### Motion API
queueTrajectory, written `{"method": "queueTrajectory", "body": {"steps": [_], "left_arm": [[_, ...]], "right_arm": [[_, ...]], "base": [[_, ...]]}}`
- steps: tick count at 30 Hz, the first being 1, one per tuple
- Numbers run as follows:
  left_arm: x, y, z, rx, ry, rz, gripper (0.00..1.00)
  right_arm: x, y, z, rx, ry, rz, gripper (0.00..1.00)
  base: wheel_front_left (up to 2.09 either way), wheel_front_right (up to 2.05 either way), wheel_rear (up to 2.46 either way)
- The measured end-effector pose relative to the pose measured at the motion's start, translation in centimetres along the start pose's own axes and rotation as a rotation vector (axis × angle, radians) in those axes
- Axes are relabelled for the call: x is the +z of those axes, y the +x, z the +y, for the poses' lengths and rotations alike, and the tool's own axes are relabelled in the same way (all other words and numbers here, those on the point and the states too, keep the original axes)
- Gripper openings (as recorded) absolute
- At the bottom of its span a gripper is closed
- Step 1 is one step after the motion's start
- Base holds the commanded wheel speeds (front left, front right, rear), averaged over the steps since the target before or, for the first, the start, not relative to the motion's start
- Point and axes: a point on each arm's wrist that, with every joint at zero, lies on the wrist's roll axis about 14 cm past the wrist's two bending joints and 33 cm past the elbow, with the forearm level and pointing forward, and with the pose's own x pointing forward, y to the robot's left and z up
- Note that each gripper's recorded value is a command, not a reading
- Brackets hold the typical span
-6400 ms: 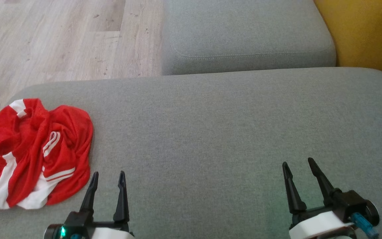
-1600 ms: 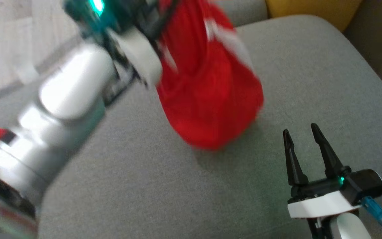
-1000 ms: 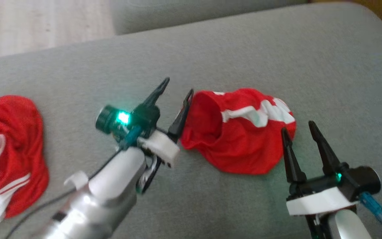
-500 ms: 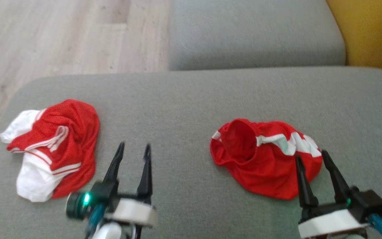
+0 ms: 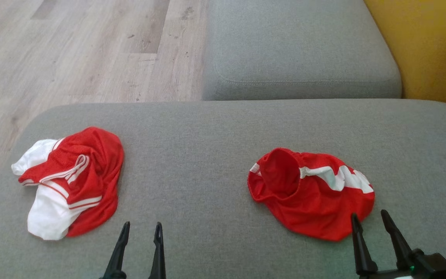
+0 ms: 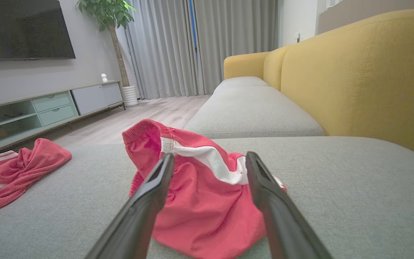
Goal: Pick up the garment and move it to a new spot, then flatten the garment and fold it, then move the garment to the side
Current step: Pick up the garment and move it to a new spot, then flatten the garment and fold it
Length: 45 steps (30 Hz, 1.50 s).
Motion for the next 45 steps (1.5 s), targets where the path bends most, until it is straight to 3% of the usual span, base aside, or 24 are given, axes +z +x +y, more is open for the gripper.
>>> {"method": "queueTrajectory", "body": {"steps": [31, 35, 38, 45], "left_arm": [[-2.5, 0.2, -0.5, -0.060, 0.015, 0.074, 1.00], [-3.8, 1.5, -3.4, -0.174, -0.018, 0.121, 1.00], [-3.3, 3.7, -9.2, -0.385, -0.090, 0.135, 1.00], [-3.2, 6.4, -17.3, -0.670, -0.163, 0.263, 1.00]], "right_arm": [[-0.1, 0.0, -0.2, -0.007, 0.000, 0.004, 1.00], [-0.4, 0.1, -0.5, -0.016, -0.010, 0.017, 1.00], [-0.4, 0.5, -0.6, -0.022, -0.013, 0.018, 1.00], [-0.1, 1.3, -1.1, -0.043, -0.004, 0.006, 1.00]], "base": [[0.00, 0.00, 0.00], [0.00, 0.00, 0.00], [0.00, 0.00, 0.00], [0.00, 0.00, 0.00]]}}
